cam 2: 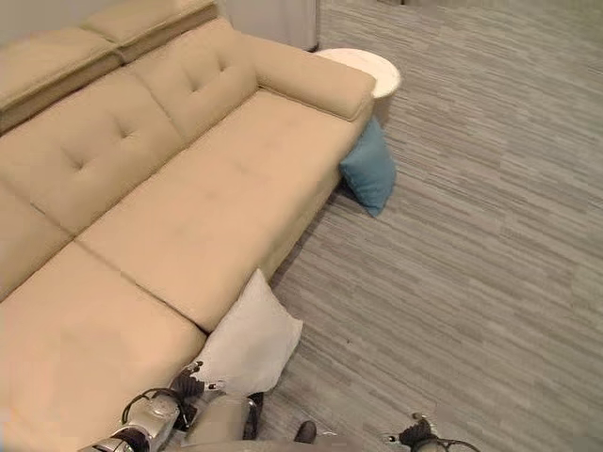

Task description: Pick up all the scattered cushions and arrange them neatly on the sofa.

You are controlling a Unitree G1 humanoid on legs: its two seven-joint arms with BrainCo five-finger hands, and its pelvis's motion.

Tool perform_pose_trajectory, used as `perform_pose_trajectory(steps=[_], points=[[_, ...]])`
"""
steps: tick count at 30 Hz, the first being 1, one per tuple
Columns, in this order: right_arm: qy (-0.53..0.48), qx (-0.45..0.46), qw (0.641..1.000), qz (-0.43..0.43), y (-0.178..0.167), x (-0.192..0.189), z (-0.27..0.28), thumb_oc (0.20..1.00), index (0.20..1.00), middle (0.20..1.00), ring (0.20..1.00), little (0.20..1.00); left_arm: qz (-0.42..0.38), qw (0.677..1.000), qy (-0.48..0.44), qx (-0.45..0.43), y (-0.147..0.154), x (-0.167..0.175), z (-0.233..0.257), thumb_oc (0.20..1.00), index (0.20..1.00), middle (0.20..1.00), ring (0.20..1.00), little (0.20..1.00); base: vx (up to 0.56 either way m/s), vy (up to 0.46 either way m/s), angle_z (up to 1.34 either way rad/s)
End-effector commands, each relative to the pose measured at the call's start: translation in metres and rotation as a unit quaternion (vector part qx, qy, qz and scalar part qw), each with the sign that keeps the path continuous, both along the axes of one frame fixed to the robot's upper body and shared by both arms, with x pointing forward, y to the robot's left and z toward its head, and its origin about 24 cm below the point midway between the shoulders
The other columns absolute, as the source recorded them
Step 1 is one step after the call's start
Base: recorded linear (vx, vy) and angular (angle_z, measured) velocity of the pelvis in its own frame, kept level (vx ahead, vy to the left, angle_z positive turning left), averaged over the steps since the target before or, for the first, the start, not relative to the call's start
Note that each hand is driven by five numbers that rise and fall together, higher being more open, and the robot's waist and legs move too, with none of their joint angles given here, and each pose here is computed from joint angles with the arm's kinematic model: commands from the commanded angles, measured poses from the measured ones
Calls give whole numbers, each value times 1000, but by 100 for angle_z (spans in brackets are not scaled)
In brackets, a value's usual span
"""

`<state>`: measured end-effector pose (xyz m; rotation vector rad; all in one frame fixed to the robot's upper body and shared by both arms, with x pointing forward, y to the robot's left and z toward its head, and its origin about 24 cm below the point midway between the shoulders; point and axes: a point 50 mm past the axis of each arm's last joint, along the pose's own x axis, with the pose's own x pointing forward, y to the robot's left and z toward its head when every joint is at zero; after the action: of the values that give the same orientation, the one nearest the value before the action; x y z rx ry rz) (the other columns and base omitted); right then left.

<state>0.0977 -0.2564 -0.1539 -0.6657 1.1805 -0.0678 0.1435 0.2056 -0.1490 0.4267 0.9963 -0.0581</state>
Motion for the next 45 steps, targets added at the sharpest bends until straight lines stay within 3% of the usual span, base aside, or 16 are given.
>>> perform_pose_trajectory(steps=[1,9,14,25,32,45], points=[[-41,-7,999,-7,-9,20,9,1000,1000,1000,1000,1000,19,999,26,-2,1,-12,-6,1000,1000,1000,1000,1000,-22,141,59],[-51,23,998,15,9,33,7,1000,1000,1000,1000,1000,38,998,34,20,23,-19,-4,1000,1000,1000,1000,1000,-58,112,29],[-44,19,999,7,4,29,7,1000,1000,1000,1000,1000,25,999,44,21,20,-21,-6,1000,1000,1000,1000,1000,126,-217,214],[-57,3,998,-11,-10,29,12,1000,1000,1000,1000,1000,21,999,39,15,15,-17,-6,1000,1000,1000,1000,1000,20,-214,86],[-34,12,999,7,-1,21,6,1000,1000,1000,1000,1000,47,997,64,21,26,-36,-9,1000,1000,1000,1000,1000,31,43,-1],[-48,8,998,50,6,42,11,1000,1000,1000,1000,1000,66,996,48,41,41,-31,-4,1000,1000,1000,1000,1000,33,-148,-11]])
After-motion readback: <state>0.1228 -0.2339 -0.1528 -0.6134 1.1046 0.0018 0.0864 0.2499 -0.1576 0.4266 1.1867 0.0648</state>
